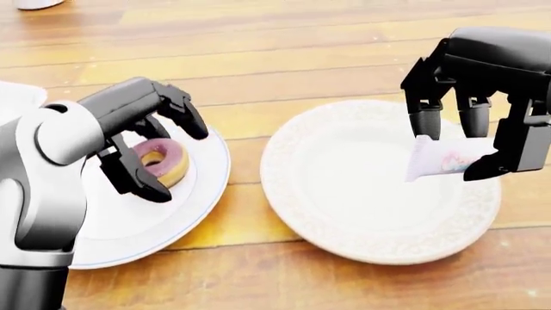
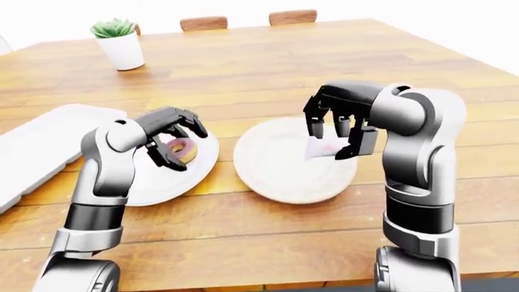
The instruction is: Move the dessert items from the plate to the tray.
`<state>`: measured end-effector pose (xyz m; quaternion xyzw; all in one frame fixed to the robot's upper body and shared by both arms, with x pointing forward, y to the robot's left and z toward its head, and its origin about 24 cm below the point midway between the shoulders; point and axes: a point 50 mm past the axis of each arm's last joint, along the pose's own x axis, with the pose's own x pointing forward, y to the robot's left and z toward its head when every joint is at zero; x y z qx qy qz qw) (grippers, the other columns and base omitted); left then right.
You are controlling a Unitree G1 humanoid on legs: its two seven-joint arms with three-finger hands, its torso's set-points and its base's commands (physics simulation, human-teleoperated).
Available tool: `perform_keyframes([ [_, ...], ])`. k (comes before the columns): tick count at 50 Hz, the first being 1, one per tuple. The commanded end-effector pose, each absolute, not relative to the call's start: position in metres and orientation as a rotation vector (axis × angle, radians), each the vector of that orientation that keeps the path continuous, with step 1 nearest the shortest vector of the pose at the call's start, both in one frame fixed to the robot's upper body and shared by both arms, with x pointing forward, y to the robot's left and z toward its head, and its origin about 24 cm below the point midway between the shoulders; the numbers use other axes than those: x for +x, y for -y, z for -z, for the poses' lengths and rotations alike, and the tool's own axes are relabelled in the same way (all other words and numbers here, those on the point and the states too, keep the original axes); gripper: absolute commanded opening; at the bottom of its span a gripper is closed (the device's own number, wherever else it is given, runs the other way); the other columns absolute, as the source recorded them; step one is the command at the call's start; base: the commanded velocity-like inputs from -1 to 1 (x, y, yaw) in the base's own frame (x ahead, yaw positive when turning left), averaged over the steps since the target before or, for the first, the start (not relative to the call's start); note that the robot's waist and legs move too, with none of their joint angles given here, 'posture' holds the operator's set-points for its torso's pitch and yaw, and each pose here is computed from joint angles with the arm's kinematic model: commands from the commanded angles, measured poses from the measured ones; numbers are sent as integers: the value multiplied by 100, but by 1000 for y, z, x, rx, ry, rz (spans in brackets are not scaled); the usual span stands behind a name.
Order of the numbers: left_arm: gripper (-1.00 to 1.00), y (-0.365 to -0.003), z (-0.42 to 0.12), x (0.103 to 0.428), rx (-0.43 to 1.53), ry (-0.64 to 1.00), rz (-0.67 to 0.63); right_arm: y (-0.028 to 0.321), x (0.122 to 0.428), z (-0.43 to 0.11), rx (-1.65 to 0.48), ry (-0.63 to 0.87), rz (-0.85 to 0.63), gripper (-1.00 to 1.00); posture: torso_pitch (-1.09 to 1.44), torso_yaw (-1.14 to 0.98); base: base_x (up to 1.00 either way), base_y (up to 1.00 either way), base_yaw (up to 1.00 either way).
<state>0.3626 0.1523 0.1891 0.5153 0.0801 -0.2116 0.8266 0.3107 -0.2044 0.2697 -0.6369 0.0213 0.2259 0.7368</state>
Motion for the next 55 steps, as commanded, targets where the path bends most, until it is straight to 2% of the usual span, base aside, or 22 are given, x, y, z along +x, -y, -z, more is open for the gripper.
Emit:
perform_keyframes([
  [1,-5,-148,-181,356,1092,-154,462,204,306,-285,-1417,16,-443,-75,0,0,0,0,0],
  [15,-40,-140,-247,337,1038,-2,434,202,301,-305,-1410,51,-429,-73,0,0,0,0,0],
  [19,-40,-140,-270,327,1035,40,429,200,298,-317,-1403,69,-411,-75,0,0,0,0,0],
  [25,-40,-145,-305,314,1029,98,411,197,297,-335,-1426,100,-381,-87,0,0,0,5,0],
  [33,-39,-150,-340,302,1025,148,387,195,297,-341,-1437,107,-373,-89,0,0,0,35,0],
  [55,-40,-152,-345,298,1036,154,384,191,294,-347,-1431,120,-376,-88,0,0,0,45,0],
])
